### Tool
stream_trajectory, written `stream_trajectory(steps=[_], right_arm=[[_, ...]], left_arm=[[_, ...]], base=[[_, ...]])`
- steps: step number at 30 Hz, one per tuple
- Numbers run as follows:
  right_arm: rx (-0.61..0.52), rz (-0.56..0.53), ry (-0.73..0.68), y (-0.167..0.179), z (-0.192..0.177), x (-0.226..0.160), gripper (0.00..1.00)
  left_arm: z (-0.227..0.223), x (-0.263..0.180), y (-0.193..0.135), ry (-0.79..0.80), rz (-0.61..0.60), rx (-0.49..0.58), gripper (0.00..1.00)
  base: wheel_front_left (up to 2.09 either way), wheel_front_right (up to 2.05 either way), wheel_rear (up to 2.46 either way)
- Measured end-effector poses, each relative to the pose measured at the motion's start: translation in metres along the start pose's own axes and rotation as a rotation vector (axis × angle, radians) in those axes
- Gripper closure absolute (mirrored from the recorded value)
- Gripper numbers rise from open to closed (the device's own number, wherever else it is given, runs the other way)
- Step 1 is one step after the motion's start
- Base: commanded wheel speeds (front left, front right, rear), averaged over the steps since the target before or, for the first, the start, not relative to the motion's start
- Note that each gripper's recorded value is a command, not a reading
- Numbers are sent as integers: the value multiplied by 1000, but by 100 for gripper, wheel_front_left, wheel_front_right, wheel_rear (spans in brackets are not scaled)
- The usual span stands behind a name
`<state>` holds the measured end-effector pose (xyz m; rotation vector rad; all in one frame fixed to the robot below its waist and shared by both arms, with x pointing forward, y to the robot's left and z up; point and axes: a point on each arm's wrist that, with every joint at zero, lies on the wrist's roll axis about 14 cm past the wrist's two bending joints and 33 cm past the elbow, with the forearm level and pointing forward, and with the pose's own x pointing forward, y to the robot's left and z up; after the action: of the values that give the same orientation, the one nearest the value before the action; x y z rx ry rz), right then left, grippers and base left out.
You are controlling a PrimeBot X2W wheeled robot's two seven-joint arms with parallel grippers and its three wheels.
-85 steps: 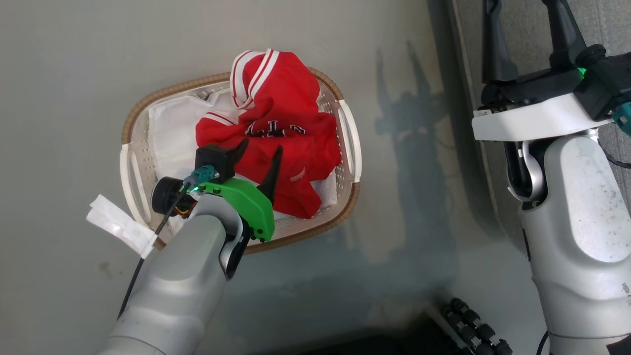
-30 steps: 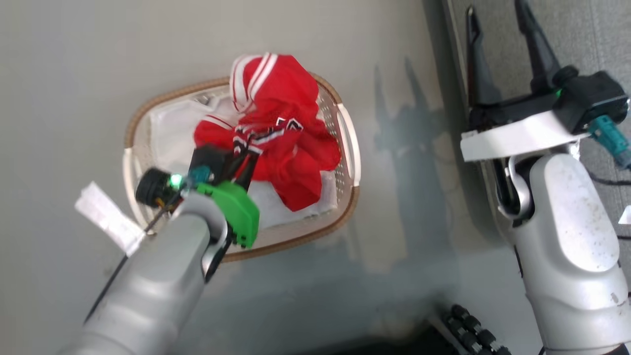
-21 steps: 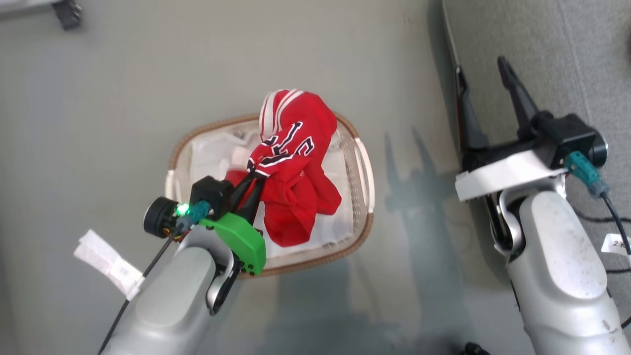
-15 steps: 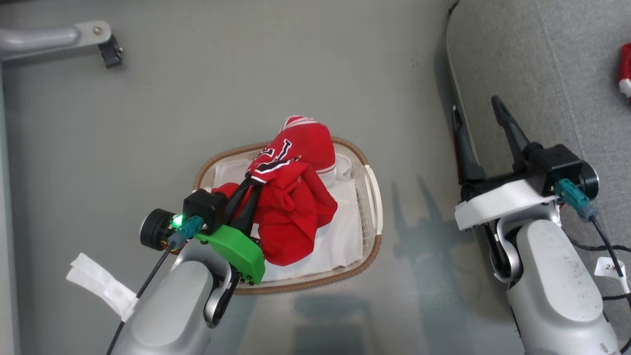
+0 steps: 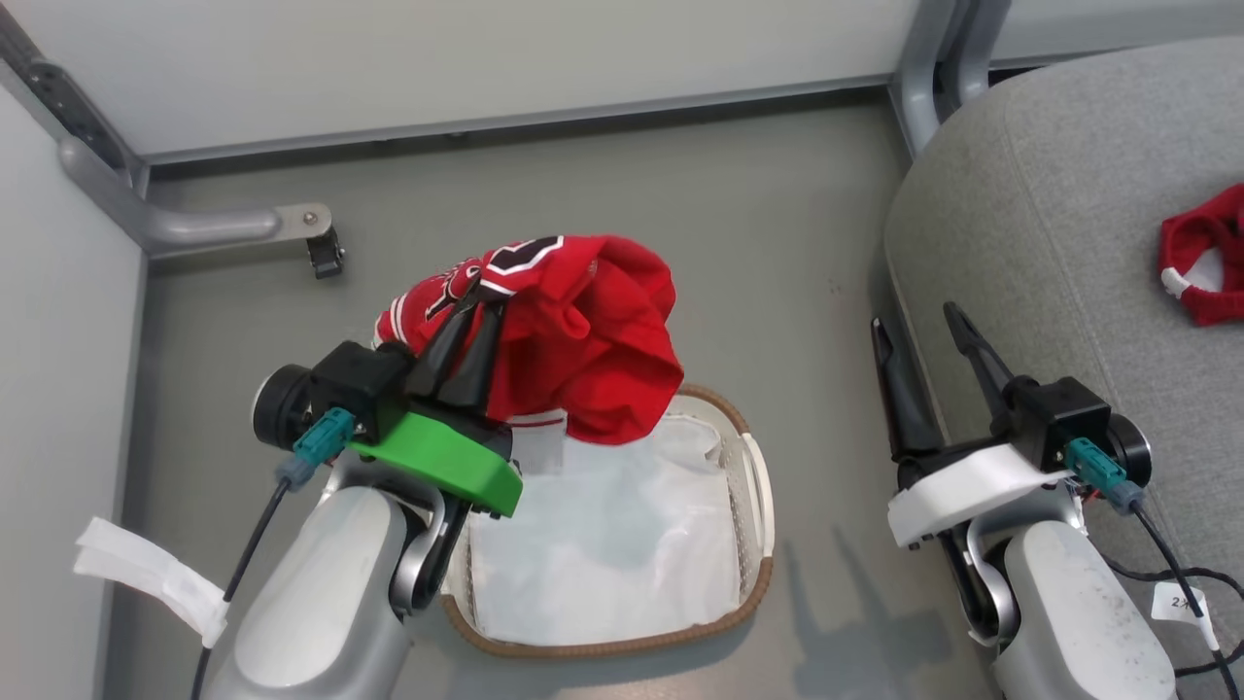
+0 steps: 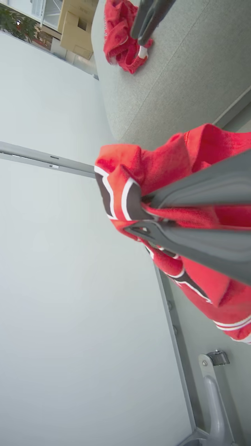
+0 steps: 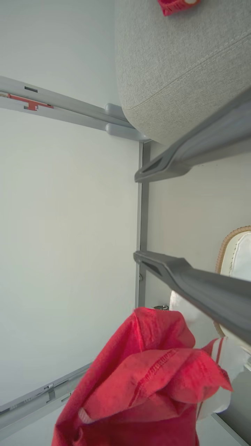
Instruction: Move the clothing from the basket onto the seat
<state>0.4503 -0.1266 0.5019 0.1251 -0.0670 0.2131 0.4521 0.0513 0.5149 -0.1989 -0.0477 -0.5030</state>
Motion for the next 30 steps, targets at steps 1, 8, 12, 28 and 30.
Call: stream_trajectory(steps=[1,8,12,28,30], right_arm=[[1,3,-3,2,2,-3,0],[-4,34,-32,15,16,-13,0],[-24,141,-81,49,32,-8,0],[-313,630,-109,172,45,34,0],[-301,650,-55,180,30,36,0]], left_arm=[[10,0,-2,-26,-6,9,100],[64,3,-14,-161,-42,53,100],[69,3,-21,-175,-59,53,100],[44,-9,-57,-106,-150,17,100],[43,-12,-61,-101,-160,12,100]], base=[[0,0,0],[0,0,0],[0,0,0],[0,0,0],[0,0,0]])
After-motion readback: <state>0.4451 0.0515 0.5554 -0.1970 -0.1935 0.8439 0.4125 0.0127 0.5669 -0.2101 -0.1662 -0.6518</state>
